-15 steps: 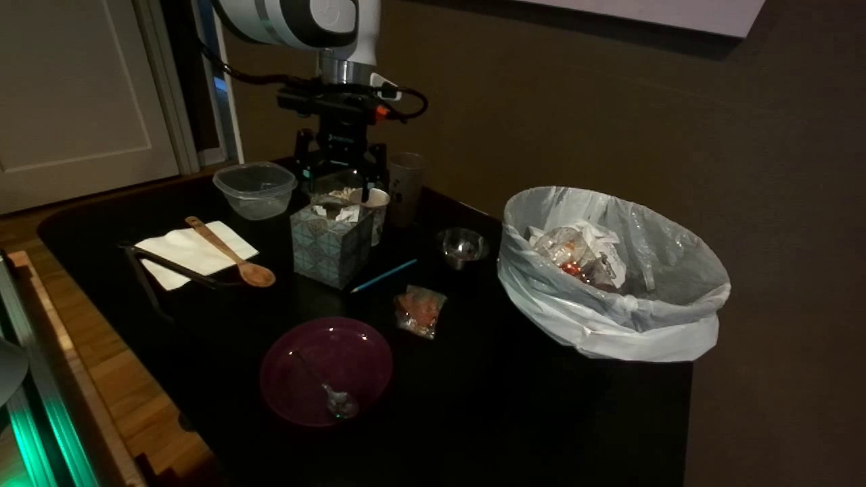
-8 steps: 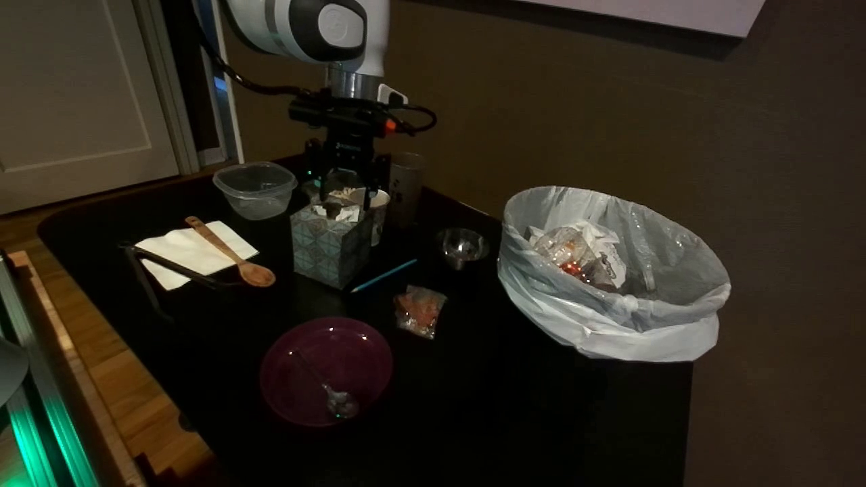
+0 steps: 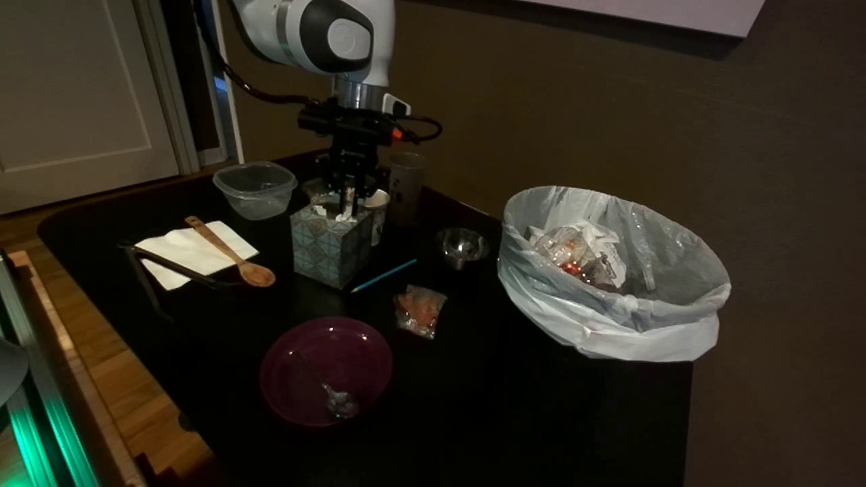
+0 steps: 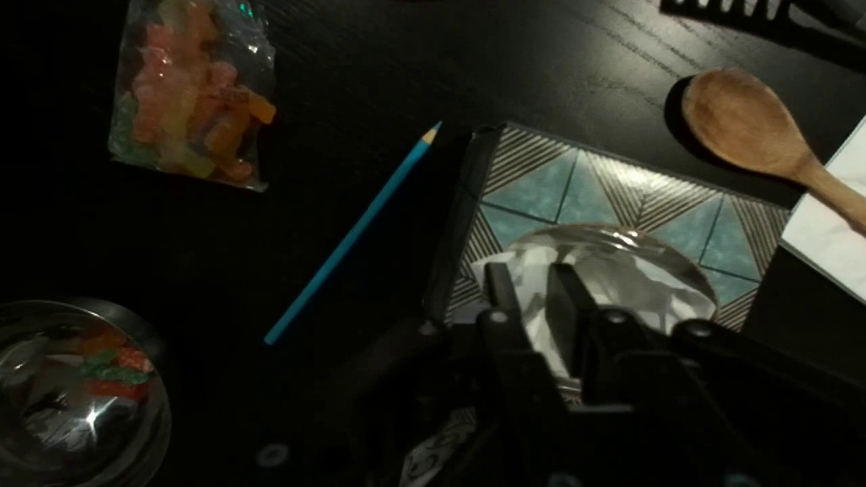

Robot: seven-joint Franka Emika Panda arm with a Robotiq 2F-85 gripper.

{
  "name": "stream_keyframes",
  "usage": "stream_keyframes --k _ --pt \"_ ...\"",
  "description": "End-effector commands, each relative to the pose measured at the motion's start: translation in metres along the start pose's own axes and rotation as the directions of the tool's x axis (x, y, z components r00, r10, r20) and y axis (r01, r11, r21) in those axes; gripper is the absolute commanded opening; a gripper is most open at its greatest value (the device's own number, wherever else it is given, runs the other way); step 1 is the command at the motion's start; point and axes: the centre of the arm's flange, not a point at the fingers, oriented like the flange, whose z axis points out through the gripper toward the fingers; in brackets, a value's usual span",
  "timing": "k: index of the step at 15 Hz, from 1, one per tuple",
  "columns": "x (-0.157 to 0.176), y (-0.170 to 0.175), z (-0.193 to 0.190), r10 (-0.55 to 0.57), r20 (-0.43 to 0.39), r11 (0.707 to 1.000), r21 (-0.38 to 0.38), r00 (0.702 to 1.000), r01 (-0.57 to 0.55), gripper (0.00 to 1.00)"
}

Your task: Pull out a paper towel from the paper towel box

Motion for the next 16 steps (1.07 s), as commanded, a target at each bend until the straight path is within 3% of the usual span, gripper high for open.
stream_keyframes --k 1,4,16 --pt "0.015 0.007 0.017 -0.026 -0.013 1.000 0.013 1.000 0.026 0.00" --pt "0.014 0.003 0.015 -0.028 -0.010 1.000 0.008 1.000 0.028 0.00" --pt "-0.030 -0.029 -0.068 -0.005 -0.051 1.000 -0.008 0.999 0.004 0.00"
